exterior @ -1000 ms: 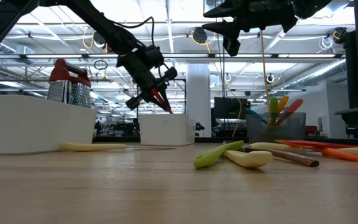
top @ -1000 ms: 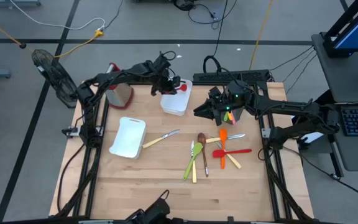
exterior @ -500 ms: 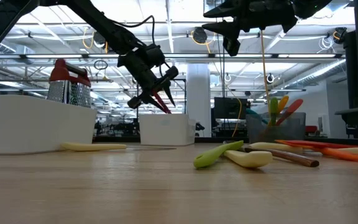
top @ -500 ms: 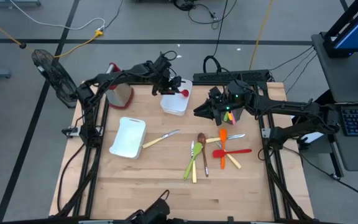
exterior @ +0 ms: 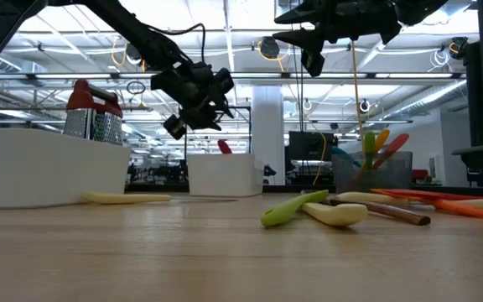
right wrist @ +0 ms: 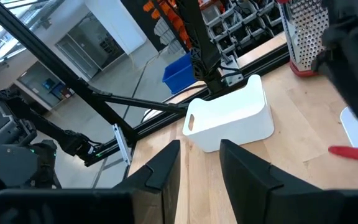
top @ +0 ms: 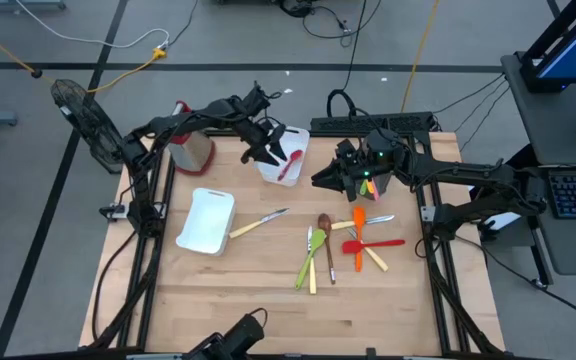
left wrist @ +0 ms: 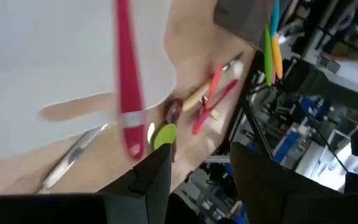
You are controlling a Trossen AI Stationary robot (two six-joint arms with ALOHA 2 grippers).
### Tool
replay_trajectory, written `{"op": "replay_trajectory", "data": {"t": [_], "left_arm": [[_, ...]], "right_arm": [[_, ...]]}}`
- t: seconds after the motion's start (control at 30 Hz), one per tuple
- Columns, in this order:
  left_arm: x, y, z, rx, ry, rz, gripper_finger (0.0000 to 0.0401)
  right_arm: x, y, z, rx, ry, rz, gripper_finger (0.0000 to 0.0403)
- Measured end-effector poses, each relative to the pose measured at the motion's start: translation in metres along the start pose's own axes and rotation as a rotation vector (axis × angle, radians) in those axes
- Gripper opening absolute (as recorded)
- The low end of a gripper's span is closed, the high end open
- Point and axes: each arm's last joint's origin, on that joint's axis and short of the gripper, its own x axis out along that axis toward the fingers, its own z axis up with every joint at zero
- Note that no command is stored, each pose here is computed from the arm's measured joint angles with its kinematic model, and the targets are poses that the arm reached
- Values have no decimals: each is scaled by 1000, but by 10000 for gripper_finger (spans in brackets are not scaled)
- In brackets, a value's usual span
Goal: Pick & Place Kitchen Items
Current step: Put the red serving spoon into the top white bin, then put the green serving spoon into the top white bin
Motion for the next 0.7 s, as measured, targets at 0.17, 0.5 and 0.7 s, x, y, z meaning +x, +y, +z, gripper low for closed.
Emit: {"op": "replay_trajectory", "data": {"t": [0.17, 0.5, 0.7], "left_arm": [[-16, -6, -10, 38, -65, 32, 153], [-63, -37, -68, 538, -321, 208, 153], [-77, -39, -105, 576, -465, 458, 152]], "right_arm": [[0, 0, -1, 2, 10, 4, 105], [0, 0, -6, -20, 95, 75, 105], [0, 0, -6, -25, 88, 69, 105]]}}
